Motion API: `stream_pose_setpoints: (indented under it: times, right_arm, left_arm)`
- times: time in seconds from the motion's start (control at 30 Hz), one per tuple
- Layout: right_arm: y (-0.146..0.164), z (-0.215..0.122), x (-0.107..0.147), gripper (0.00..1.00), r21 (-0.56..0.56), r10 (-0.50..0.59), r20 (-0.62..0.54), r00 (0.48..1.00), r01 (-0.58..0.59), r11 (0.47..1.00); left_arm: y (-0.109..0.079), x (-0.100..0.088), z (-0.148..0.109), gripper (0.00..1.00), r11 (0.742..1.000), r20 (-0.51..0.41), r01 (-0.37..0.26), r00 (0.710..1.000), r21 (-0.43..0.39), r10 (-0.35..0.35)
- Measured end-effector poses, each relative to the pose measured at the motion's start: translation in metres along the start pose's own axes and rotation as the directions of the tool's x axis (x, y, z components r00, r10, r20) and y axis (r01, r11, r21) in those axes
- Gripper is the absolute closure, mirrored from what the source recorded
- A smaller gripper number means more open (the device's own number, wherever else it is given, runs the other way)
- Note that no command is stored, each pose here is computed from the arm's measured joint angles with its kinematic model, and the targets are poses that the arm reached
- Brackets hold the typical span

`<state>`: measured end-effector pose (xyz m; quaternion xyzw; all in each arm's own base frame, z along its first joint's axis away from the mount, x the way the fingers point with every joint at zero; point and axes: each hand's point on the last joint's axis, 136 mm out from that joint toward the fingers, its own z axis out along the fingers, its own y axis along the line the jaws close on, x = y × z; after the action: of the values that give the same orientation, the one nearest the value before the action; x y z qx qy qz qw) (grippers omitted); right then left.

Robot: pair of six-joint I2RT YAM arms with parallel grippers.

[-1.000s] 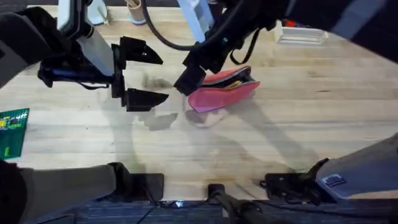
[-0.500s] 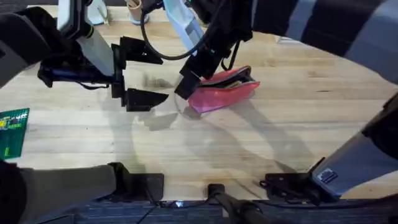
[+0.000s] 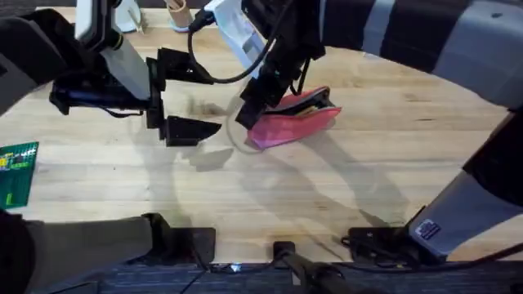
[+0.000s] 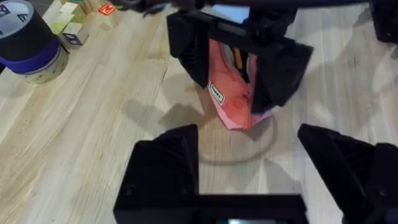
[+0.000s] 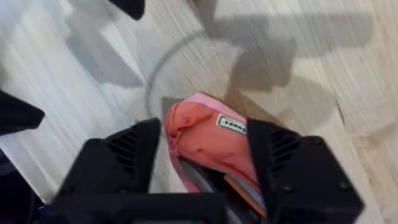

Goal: Unzip the bag, pick up the pens from the table one at a time and place them inside, then zip the bag closed.

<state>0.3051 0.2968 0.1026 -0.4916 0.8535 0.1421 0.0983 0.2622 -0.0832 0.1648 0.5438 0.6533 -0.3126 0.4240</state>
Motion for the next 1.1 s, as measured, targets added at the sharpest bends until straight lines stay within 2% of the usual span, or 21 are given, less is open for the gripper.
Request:
stream_pose_setpoints:
  times: [0.07, 0.13, 0.2, 0.3, 0.43, 0.63, 1.1]
  right_arm:
    - [0.0001, 0.0001, 0.0007, 0.322, 0.000, 0.001, -0.003, 1.000, -0.001, 1.000]
    - [0.0011, 0.0001, 0.0021, 0.410, -0.003, 0.002, -0.009, 1.000, -0.002, 1.000]
    - [0.0024, 0.0003, 0.0024, 0.433, -0.005, -0.001, -0.012, 1.000, 0.001, 1.000]
    - [0.0057, 0.0011, 0.0014, 0.527, -0.007, -0.009, -0.012, 1.000, 0.009, 1.000]
    - [0.0087, 0.0019, -0.0002, 0.605, -0.008, -0.018, -0.010, 1.000, 0.018, 1.000]
    - [0.0092, 0.0020, -0.0007, 0.952, -0.008, -0.019, -0.009, 1.000, 0.019, 1.000]
    - [0.0091, 0.0020, -0.0008, 0.971, -0.008, -0.019, -0.008, 1.000, 0.019, 1.000]
  left_arm:
    - [0.0000, 0.0000, 0.0000, 0.005, 1.000, 0.000, 0.000, 1.000, 0.000, 0.000]
    - [0.0000, 0.0000, 0.0000, 0.005, 1.000, 0.000, 0.000, 1.000, 0.000, 0.000]
    - [0.0000, 0.0000, 0.0000, 0.005, 1.000, 0.000, 0.000, 1.000, 0.000, 0.000]
    - [0.0000, 0.0000, 0.0000, 0.005, 1.000, 0.000, 0.000, 1.000, 0.000, 0.000]
    - [0.0000, 0.0000, 0.0000, 0.005, 1.000, 0.000, 0.000, 1.000, 0.000, 0.000]
    - [0.0000, 0.0000, 0.0000, 0.006, 1.000, 0.000, 0.000, 1.000, 0.000, 0.000]
    - [0.0000, 0.0000, 0.0000, 0.005, 1.000, 0.000, 0.000, 1.000, 0.000, 0.000]
